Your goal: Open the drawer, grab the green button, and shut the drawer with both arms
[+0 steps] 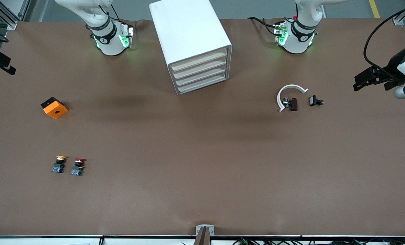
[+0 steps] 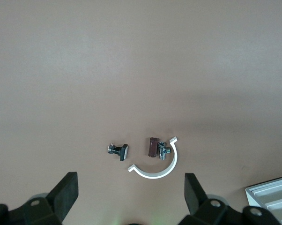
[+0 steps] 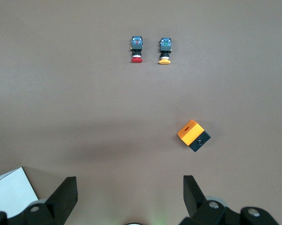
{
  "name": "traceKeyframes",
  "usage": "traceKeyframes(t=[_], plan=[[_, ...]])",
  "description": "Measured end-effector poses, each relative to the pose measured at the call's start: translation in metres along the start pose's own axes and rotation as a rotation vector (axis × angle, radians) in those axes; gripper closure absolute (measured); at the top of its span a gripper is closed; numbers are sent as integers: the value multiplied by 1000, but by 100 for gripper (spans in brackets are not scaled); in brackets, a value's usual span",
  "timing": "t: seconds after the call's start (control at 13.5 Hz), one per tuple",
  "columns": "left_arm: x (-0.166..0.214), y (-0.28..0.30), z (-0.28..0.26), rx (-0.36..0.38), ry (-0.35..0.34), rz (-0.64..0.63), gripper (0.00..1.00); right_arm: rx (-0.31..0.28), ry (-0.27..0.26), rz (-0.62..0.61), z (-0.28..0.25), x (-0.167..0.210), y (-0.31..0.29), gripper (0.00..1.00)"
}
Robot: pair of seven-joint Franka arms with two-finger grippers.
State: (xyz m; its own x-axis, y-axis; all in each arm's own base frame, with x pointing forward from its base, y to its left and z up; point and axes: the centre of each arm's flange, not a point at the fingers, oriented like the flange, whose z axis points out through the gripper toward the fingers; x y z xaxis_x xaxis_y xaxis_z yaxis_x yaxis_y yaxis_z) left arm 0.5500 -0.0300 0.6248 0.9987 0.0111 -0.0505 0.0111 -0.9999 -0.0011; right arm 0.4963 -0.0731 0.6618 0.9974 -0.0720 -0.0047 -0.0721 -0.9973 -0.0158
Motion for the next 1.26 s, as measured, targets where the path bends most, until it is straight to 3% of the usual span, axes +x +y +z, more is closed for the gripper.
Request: traceKeyframes(t=[0.82,1.26], plan=[[-4,0,3,-18,-35,-6,0,0,3,0,0,0,0,0],[14,21,49,-25,-148,23,0,0,7,1,-1,0,0,0]])
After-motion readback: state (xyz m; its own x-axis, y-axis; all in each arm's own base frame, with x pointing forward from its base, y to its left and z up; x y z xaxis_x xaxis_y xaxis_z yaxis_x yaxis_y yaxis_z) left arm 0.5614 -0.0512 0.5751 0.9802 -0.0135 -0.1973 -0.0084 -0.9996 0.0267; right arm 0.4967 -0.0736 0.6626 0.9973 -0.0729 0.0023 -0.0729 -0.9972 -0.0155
